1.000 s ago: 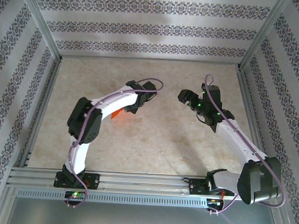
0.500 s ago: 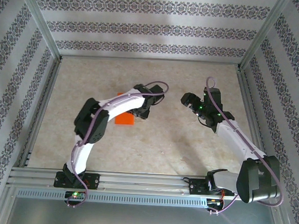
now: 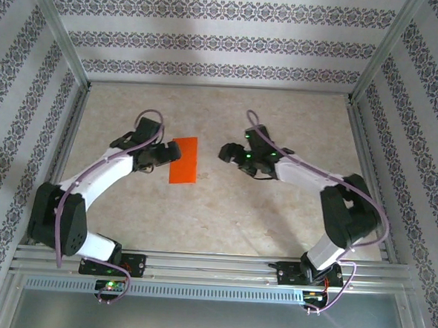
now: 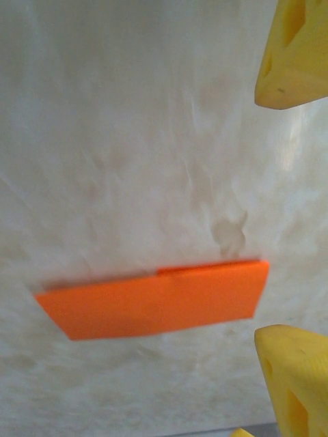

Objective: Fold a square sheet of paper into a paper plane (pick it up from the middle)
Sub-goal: Move the paper to the center of the table.

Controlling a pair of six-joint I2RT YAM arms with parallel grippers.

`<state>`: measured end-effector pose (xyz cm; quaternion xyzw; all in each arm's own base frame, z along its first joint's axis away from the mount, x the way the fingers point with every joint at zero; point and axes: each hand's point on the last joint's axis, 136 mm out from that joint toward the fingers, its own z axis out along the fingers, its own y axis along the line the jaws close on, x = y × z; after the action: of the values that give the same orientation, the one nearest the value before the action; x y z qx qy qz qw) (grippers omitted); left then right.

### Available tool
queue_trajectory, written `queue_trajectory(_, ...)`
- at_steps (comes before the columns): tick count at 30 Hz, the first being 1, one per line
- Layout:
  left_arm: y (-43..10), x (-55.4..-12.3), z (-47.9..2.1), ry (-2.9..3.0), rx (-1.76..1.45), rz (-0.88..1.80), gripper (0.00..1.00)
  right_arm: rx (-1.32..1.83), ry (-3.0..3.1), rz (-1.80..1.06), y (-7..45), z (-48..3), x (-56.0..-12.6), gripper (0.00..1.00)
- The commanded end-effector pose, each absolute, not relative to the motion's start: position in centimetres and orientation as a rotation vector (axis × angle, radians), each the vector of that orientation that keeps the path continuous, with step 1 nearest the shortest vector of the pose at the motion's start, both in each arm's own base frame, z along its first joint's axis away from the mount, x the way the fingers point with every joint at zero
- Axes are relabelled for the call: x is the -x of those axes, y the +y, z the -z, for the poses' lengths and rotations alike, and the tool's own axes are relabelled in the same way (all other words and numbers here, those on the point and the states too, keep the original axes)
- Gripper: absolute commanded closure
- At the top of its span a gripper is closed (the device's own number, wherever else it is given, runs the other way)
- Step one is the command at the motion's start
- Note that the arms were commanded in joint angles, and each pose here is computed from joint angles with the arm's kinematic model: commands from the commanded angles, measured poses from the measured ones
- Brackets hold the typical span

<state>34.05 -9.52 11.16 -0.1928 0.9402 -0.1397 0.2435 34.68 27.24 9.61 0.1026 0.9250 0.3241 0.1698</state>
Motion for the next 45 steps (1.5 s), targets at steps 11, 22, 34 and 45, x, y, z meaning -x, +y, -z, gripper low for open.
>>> queue_trajectory(11,-4.6,-33.4,-12.1,2.364,0.742,0.560,0.00,-0.153,2.736,-1.140,41.1,-7.5,-34.5,0.23)
queue_trajectory(22,-4.8,-33.7,-11.8,2.371,0.737,0.610,0.00,-0.176,2.847,-1.050,40.5,-3.1,-34.3,0.28)
queue_trajectory(34,-7.7,-34.8,-12.7,2.362,0.640,0.831,0.00,0.117,2.964,-1.024,31.4,-1.3,-28.4,0.30)
queue_trajectory(45,-14.3,-35.2,-11.8,2.382,0.560,1.089,0.00,0.166,2.735,-1.109,29.7,-8.1,-29.6,0.33)
